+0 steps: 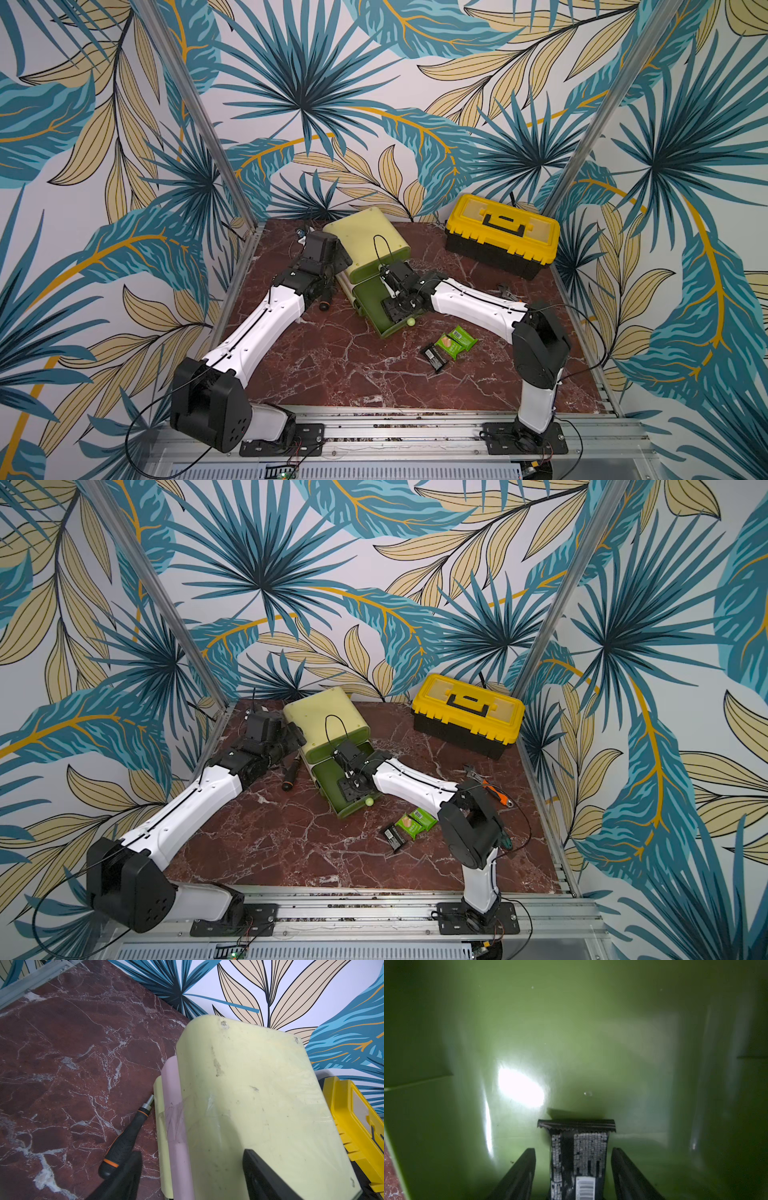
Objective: Take the cookies out of the drawer
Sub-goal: Pick up the cookie from the drawer.
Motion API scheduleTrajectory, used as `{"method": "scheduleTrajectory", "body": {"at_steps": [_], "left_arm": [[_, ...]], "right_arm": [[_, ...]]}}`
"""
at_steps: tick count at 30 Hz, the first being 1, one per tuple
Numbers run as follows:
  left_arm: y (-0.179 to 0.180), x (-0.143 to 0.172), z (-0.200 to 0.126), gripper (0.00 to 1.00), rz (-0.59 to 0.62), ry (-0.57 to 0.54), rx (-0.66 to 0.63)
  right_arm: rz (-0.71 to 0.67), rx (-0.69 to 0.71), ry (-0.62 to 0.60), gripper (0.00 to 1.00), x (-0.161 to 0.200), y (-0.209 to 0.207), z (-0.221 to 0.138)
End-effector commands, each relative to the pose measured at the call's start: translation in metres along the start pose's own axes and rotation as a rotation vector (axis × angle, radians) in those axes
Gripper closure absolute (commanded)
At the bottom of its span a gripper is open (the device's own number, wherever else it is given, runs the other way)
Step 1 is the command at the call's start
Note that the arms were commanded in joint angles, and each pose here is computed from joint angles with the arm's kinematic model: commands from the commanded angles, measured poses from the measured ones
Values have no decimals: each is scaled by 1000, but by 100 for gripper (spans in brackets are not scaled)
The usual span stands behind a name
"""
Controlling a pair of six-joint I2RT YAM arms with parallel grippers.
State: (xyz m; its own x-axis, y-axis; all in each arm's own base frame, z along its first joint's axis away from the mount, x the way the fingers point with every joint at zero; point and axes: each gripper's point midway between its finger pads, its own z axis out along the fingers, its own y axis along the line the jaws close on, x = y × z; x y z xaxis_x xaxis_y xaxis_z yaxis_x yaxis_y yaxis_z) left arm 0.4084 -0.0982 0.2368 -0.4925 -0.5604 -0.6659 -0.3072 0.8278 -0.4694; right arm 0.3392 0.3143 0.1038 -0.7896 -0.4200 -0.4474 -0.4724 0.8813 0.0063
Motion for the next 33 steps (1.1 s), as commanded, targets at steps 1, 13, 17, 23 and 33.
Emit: {"method": "scheduleTrajectory", "body": {"at_steps": [1,13,17,23,33], "left_arm": [[19,12,0,20,21,38,-54],[19,11,-1,20,22,35,-56],[19,11,0,20,22,34,-56],[19,11,0,19,22,34,-55],[19,11,-1,20,23,34,-56]], "right_arm": [[4,24,-1,38,-2,-1,10],[-7,22,13,44,2,0,20],[-10,19,10,49,3,0,20],[-8,16,-31,54,-5,0,9],[10,-27,-148,56,-22,1,-29]]}}
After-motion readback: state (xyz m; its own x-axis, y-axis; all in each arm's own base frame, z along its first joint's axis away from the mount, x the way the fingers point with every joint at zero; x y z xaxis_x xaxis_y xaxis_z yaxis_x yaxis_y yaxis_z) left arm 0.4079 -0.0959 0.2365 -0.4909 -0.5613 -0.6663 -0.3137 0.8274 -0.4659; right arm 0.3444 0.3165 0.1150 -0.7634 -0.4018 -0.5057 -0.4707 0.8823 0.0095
